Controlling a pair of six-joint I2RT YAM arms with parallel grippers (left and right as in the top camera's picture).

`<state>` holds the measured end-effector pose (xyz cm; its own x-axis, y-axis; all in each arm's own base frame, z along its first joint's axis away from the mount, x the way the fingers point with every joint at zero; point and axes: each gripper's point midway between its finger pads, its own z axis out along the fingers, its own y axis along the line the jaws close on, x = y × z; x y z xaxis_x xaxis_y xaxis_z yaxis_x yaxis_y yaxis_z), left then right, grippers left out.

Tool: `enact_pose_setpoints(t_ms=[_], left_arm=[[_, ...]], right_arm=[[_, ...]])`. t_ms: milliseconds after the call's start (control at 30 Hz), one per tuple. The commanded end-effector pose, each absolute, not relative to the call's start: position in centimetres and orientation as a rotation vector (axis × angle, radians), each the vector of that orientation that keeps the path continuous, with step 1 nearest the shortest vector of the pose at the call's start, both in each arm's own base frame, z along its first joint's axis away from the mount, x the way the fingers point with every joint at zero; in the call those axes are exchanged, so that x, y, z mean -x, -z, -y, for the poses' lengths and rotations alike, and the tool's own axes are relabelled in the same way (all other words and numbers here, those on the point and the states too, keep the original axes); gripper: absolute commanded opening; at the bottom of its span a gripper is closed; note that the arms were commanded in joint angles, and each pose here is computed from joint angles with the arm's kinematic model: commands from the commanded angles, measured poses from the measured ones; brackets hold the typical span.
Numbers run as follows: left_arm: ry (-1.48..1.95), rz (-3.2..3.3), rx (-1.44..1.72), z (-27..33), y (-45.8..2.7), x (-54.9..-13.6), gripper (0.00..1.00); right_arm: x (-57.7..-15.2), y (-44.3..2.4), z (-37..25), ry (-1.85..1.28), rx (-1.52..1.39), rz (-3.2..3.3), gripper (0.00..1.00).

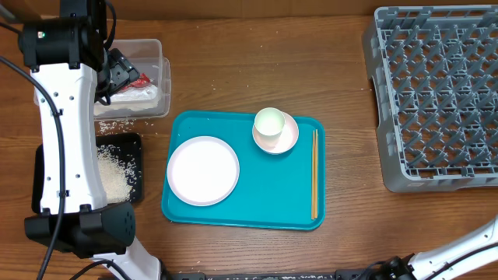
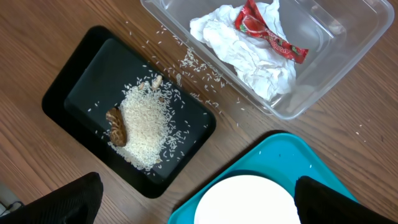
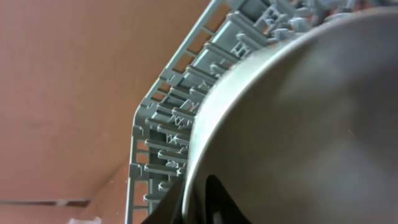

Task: Sort waste into correct bins and load items into the dishwasher
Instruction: 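Lower the bowl into the rack and open the right gripper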

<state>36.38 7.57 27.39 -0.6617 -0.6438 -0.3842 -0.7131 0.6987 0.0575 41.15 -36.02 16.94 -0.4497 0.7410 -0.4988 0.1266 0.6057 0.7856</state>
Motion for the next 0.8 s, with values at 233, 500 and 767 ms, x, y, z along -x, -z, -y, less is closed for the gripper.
enact_pose_setpoints(t_ms=[233, 500, 767], left_arm=[[-0.308, -2.556, 1.078, -7.9, -27.6, -36.3, 1.00], [-0.308, -2.556, 1.078, -7.9, -27.6, -36.3, 1.00], [-0.308, -2.556, 1.078, -7.9, -27.6, -36.3, 1.00]], right_arm=[[-36.1, -17.9, 38.9, -0.951, -0.958, -1.826, 0.34], [-33.9, -25.1, 38.8, -0.864, -0.957, -1.766, 1.00], [-35.1, -30.5, 37.6, -0.692, -0.830, -1.769, 1.00]])
